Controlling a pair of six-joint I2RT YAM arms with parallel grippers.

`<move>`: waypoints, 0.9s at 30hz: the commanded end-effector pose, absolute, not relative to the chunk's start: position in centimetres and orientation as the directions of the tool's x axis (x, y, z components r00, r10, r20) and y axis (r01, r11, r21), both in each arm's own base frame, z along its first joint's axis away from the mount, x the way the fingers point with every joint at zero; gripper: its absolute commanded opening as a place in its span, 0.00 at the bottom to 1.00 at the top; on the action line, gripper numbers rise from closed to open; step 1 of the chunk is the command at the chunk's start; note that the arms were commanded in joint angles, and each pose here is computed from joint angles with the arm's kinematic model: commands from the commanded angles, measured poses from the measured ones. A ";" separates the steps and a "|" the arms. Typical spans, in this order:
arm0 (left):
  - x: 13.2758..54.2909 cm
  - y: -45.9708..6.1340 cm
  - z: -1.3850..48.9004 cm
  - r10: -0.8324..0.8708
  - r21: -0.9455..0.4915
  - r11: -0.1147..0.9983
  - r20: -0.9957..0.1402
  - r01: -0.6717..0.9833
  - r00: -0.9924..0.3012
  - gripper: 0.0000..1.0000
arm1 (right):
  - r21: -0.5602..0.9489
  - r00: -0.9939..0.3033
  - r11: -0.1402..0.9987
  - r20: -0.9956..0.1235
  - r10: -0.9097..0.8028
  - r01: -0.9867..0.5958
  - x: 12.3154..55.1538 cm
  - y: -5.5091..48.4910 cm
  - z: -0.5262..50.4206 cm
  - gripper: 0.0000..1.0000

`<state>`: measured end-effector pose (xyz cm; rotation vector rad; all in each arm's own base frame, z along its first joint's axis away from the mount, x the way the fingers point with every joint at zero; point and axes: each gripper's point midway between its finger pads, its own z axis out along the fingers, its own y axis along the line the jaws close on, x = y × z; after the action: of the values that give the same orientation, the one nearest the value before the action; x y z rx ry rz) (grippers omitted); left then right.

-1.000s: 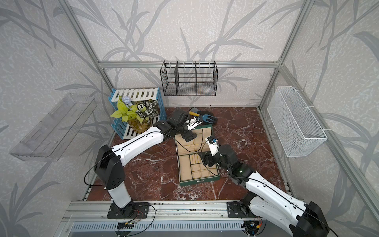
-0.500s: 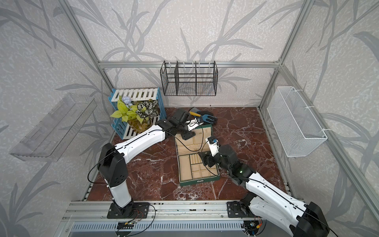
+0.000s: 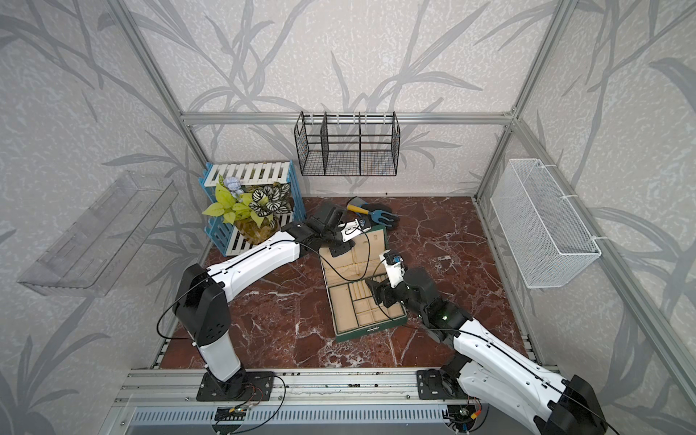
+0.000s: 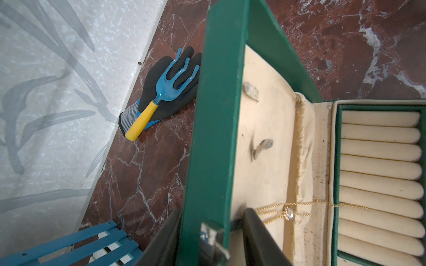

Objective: Put jewelry chain into jewelry box
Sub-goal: Close the fastener on the jewelry box.

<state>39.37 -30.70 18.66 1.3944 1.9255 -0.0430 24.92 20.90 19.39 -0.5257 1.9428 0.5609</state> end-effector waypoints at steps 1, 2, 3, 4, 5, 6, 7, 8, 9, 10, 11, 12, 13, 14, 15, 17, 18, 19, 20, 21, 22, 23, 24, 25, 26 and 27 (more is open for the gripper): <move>38.7 -29.6 17.0 0.820 0.352 0.410 -0.546 0.842 -0.171 0.41 | 0.163 -0.392 0.805 -0.915 -0.093 -0.570 25.0 20.6 19.8 0.82; 38.7 -29.6 17.0 0.819 0.351 0.409 -0.548 0.842 -0.169 0.41 | 0.164 -0.393 0.805 -0.915 -0.092 -0.570 25.0 20.6 19.8 0.82; 38.6 -29.6 17.0 0.819 0.349 0.406 -0.549 0.845 -0.168 0.40 | 0.166 -0.394 0.806 -0.915 -0.090 -0.569 25.0 20.6 19.8 0.82; 38.6 -29.5 17.1 0.818 0.349 0.407 -0.550 0.844 -0.167 0.40 | 0.166 -0.395 0.805 -0.914 -0.091 -0.570 25.0 20.7 19.8 0.82; 38.6 -29.5 17.1 0.818 0.347 0.406 -0.551 0.846 -0.166 0.39 | 0.165 -0.395 0.806 -0.914 -0.091 -0.568 25.0 20.6 19.7 0.82; 38.5 -29.5 17.0 0.818 0.346 0.406 -0.550 0.846 -0.168 0.39 | 0.166 -0.394 0.806 -0.915 -0.089 -0.568 25.0 20.6 19.8 0.82; 38.6 -29.3 17.0 0.819 0.350 0.409 -0.549 0.843 -0.169 0.38 | 0.166 -0.393 0.807 -0.915 -0.088 -0.567 25.0 20.6 19.8 0.82; 38.6 -29.2 16.8 0.820 0.353 0.411 -0.546 0.841 -0.172 0.37 | 0.166 -0.392 0.807 -0.916 -0.087 -0.567 25.0 20.5 19.8 0.82; 38.7 -29.1 16.8 0.821 0.357 0.415 -0.544 0.837 -0.175 0.36 | 0.166 -0.391 0.808 -0.916 -0.086 -0.565 25.0 20.5 19.9 0.82; 38.6 -29.1 16.7 0.820 0.357 0.418 -0.544 0.836 -0.178 0.35 | 0.165 -0.391 0.809 -0.917 -0.085 -0.564 25.0 20.4 19.9 0.82; 38.7 -29.0 16.7 0.819 0.359 0.422 -0.544 0.832 -0.181 0.34 | 0.163 -0.391 0.810 -0.916 -0.087 -0.564 24.9 20.4 19.9 0.82; 38.7 -29.0 16.6 0.820 0.358 0.424 -0.542 0.832 -0.185 0.33 | 0.162 -0.391 0.810 -0.916 -0.088 -0.563 24.9 20.3 19.8 0.82; 38.7 -28.9 16.5 0.821 0.361 0.426 -0.540 0.830 -0.186 0.32 | 0.162 -0.391 0.811 -0.916 -0.088 -0.562 24.9 20.3 19.8 0.82; 38.8 -28.8 16.4 0.822 0.365 0.427 -0.537 0.827 -0.188 0.31 | 0.162 -0.391 0.812 -0.916 -0.088 -0.561 24.9 20.3 19.8 0.82; 38.8 -28.7 16.5 0.824 0.371 0.426 -0.536 0.825 -0.185 0.31 | 0.162 -0.391 0.812 -0.916 -0.087 -0.560 24.8 20.2 19.8 0.82; 38.9 -28.5 16.4 0.828 0.382 0.427 -0.529 0.820 -0.185 0.30 | 0.162 -0.389 0.813 -0.918 -0.084 -0.559 24.8 20.2 19.9 0.82; 38.9 -28.5 16.4 0.829 0.383 0.427 -0.527 0.819 -0.186 0.30 | 0.163 -0.388 0.814 -0.918 -0.081 -0.557 24.8 20.1 20.0 0.82; 38.9 -28.5 16.5 0.829 0.385 0.427 -0.528 0.818 -0.184 0.29 | 0.164 -0.387 0.814 -0.919 -0.080 -0.557 24.8 20.1 20.0 0.82; 39.0 -28.4 16.4 0.830 0.387 0.427 -0.526 0.817 -0.185 0.29 | 0.163 -0.386 0.814 -0.919 -0.081 -0.557 24.8 20.1 20.0 0.82; 39.0 -28.4 16.4 0.831 0.391 0.428 -0.524 0.815 -0.186 0.29 | 0.163 -0.385 0.815 -0.919 -0.079 -0.556 24.8 20.0 20.0 0.82; 39.1 -28.3 16.5 0.832 0.395 0.429 -0.523 0.812 -0.185 0.29 | 0.162 -0.385 0.817 -0.920 -0.079 -0.554 24.8 20.0 20.0 0.82; 39.2 -28.4 16.6 0.830 0.397 0.432 -0.526 0.810 -0.185 0.29 | 0.161 -0.385 0.816 -0.919 -0.080 -0.554 24.7 20.0 20.0 0.82; 39.3 -28.4 16.9 0.826 0.398 0.436 -0.532 0.807 -0.185 0.28 | 0.162 -0.385 0.816 -0.920 -0.079 -0.555 24.7 20.0 20.1 0.82; 39.3 -28.6 17.3 0.820 0.396 0.442 -0.542 0.805 -0.184 0.29 | 0.162 -0.385 0.816 -0.920 -0.079 -0.555 24.7 19.9 20.1 0.82; 39.4 -28.9 17.9 0.809 0.391 0.451 -0.559 0.803 -0.182 0.29 | 0.163 -0.386 0.817 -0.919 -0.078 -0.553 24.7 19.9 20.1 0.82; 39.4 -29.1 18.3 0.803 0.387 0.452 -0.569 0.804 -0.178 0.31 | 0.164 -0.386 0.816 -0.919 -0.078 -0.555 24.7 19.9 20.1 0.82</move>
<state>38.94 -30.51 19.74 1.3667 1.8922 -0.0763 24.77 20.24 20.13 -0.4880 1.9202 0.5576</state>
